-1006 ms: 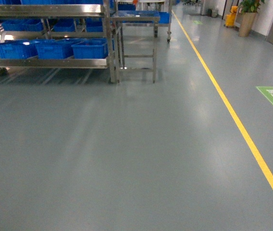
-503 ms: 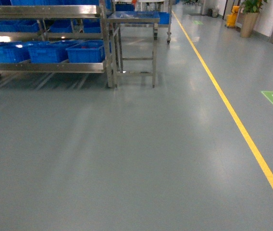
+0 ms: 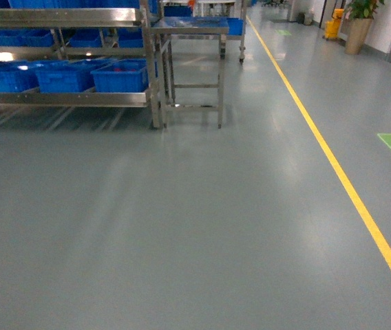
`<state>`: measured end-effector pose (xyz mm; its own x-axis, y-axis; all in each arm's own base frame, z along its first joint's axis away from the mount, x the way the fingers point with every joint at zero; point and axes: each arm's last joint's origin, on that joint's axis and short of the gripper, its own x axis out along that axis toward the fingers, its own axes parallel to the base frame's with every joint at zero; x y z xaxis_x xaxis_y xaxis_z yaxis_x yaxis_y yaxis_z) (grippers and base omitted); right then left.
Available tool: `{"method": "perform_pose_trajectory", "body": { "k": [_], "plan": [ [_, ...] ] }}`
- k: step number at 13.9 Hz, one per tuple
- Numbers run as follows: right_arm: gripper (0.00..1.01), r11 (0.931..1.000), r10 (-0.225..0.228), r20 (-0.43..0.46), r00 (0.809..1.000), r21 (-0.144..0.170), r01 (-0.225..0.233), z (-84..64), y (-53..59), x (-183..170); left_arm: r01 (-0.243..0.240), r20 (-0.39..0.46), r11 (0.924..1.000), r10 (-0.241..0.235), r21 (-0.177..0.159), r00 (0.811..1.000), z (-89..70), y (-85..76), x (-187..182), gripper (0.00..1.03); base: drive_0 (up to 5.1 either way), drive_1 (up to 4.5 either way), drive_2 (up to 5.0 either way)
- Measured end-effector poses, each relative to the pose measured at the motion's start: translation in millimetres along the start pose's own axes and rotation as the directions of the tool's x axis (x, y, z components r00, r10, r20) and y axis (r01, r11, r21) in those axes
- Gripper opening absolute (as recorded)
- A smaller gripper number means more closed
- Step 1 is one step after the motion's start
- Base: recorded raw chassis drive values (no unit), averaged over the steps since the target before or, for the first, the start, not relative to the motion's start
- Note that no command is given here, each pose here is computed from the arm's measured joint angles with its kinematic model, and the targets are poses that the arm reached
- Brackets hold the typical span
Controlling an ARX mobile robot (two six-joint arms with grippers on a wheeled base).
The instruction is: Pick blue part to blue bin on bottom shelf
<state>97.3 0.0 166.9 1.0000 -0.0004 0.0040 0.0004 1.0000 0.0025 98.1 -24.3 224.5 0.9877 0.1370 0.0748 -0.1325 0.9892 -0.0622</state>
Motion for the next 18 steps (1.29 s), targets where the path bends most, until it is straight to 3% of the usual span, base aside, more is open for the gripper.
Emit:
{"method": "perform_pose_trajectory", "body": {
  "k": [18],
  "plan": [
    [0.98, 1.0000, 0.000, 0.000, 1.000, 0.000, 0.000, 0.0, 0.0, 0.0, 0.000, -0.002, 1.0000, 0.000, 0.001, 1.000, -0.2, -0.1, 0.2, 0.44, 0.0, 4.22, -4.2]
  ]
}}
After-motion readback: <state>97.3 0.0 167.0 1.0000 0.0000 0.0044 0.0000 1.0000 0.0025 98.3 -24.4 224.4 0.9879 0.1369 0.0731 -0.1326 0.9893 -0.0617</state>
